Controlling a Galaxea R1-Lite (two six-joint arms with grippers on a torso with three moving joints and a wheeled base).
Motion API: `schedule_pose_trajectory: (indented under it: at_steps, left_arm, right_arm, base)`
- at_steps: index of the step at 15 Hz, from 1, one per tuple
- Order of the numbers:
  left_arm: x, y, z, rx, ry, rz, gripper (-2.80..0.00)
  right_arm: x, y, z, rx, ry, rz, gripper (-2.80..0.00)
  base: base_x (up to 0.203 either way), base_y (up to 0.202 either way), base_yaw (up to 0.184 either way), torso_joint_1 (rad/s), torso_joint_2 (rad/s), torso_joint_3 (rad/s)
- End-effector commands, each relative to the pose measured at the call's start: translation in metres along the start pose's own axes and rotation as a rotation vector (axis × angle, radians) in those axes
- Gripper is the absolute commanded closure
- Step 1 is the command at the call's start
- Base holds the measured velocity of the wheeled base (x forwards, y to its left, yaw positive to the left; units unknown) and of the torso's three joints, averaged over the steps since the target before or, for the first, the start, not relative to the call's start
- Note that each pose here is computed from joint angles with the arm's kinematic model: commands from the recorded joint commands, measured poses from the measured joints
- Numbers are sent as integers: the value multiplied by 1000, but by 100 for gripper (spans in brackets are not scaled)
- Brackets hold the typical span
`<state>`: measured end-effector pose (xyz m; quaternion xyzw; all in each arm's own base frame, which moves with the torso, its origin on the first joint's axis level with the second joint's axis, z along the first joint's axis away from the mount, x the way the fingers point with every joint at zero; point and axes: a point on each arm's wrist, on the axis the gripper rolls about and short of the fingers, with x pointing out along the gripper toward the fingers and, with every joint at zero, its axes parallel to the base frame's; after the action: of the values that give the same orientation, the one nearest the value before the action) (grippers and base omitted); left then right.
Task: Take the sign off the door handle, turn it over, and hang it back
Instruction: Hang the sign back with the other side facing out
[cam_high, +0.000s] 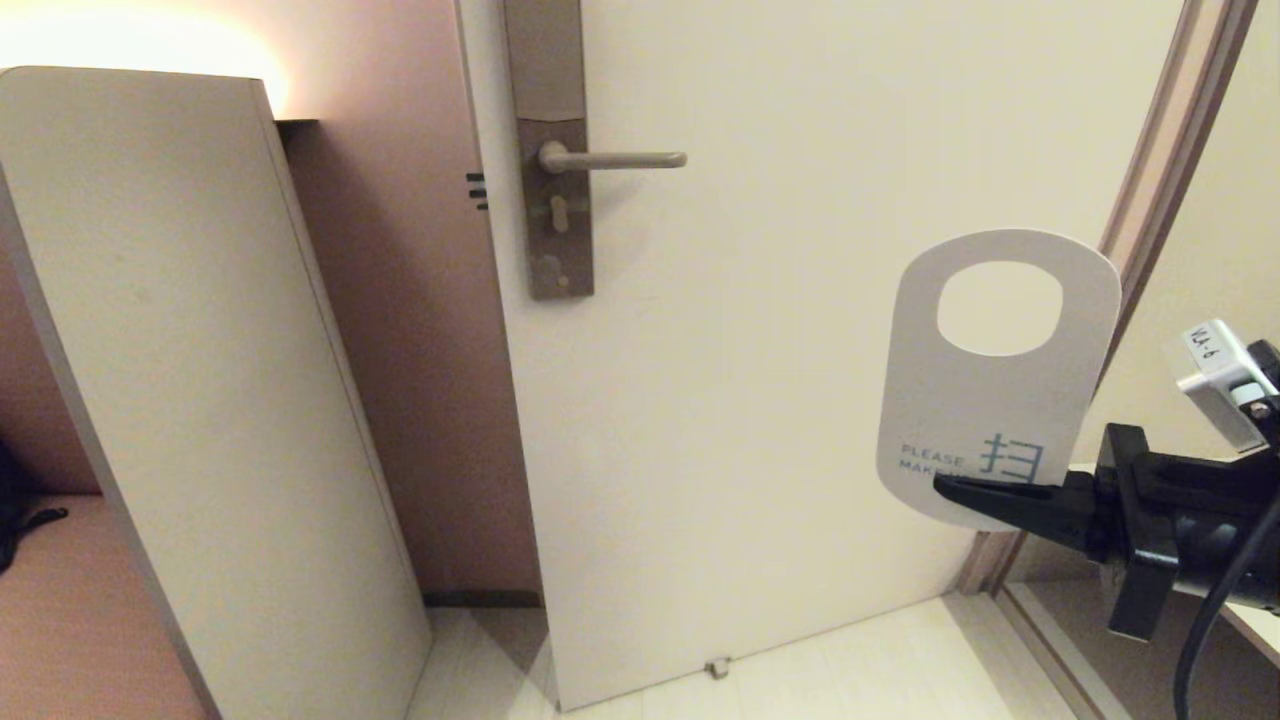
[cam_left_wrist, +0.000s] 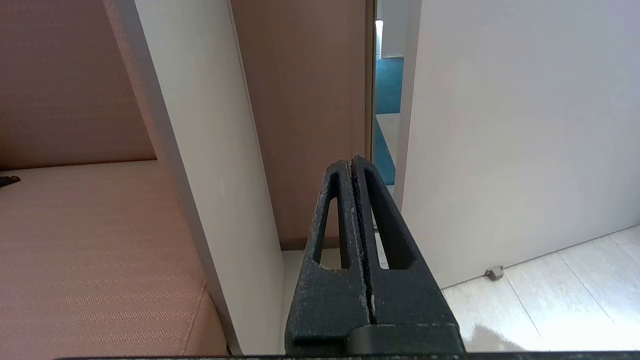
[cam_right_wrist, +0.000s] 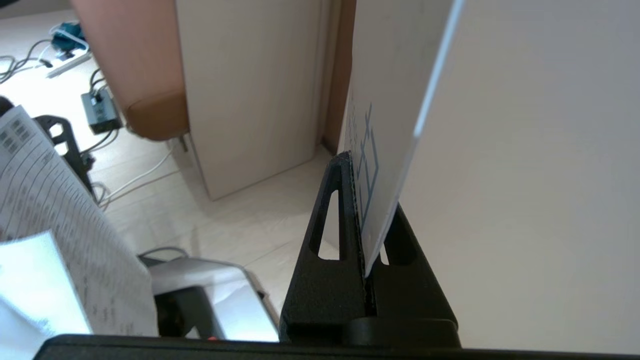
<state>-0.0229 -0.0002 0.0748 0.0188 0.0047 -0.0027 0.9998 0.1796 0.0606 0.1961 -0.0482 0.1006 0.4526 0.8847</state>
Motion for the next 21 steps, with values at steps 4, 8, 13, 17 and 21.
schedule_pose_trajectory:
  at_steps: [4, 8, 13, 17, 21]
  left_arm:
    - [0, 0, 0, 1, 0, 1, 0]
    - [0, 0, 0, 1, 0, 1, 0]
    - [0, 0, 0, 1, 0, 1, 0]
    - [0, 0, 0, 1, 0, -1, 0]
    - [0, 0, 0, 1, 0, -1, 0]
  right_arm:
    - [10, -12, 21, -34, -40, -20, 0]
    - [15, -18, 34, -54, -69, -28, 0]
    - [32, -35, 51, -55, -88, -55, 0]
    - [56, -56, 62, -56, -95, -63, 0]
    - [79, -76, 78, -40, -125, -77, 0]
  base:
    - [0, 0, 0, 0, 0, 0]
    - [0, 0, 0, 0, 0, 0]
    - [0, 0, 0, 0, 0, 0]
    - [0, 0, 0, 0, 0, 0]
    - [0, 0, 0, 0, 0, 0]
